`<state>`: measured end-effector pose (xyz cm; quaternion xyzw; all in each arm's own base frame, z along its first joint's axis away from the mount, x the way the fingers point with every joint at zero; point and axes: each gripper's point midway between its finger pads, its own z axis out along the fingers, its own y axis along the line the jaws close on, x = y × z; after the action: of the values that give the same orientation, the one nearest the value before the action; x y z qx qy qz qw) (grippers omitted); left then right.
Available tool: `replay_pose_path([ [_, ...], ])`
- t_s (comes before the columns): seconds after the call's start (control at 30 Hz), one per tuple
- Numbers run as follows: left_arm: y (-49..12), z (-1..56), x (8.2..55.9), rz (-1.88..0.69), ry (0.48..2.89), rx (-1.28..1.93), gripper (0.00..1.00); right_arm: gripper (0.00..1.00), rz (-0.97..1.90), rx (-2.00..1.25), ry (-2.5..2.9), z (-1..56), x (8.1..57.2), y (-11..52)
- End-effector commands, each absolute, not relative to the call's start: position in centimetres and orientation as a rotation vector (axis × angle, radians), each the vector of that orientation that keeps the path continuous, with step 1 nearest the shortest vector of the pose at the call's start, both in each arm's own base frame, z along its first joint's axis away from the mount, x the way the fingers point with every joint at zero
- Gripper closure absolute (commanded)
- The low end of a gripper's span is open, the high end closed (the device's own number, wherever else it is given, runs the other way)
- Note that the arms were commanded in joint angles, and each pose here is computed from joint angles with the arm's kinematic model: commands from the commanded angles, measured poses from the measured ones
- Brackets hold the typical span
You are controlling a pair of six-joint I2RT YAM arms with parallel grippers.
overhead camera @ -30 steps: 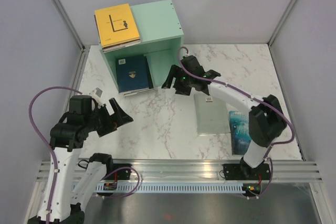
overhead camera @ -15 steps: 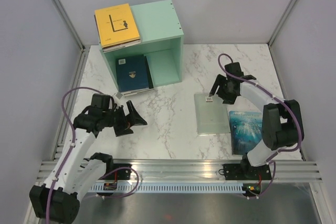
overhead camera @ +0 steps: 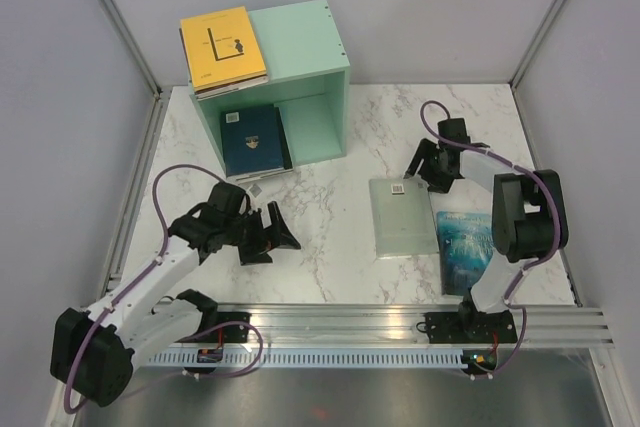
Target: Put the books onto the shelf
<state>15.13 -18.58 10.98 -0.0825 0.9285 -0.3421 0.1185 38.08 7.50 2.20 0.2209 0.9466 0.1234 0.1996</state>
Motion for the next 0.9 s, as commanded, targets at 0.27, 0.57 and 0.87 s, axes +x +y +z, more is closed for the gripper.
replay_pose_path([
  [0.27,-21.0,6.6,16.8,-1.091,2.698,-0.297,0.0,0.23,0.599,0.675,2.89,-3.9,24.3,13.3],
  [0.57,-25.3,2.7,16.3,-1.068,2.796,-0.259,0.0,0.24,0.67,0.541,3.072,-3.7,13.7,17.9],
  [0.87,-27.8,-0.4,15.6,-0.898,2.914,-0.237,0.0,0.24,0.742,0.379,3.192,-2.1,10.6,17.6],
])
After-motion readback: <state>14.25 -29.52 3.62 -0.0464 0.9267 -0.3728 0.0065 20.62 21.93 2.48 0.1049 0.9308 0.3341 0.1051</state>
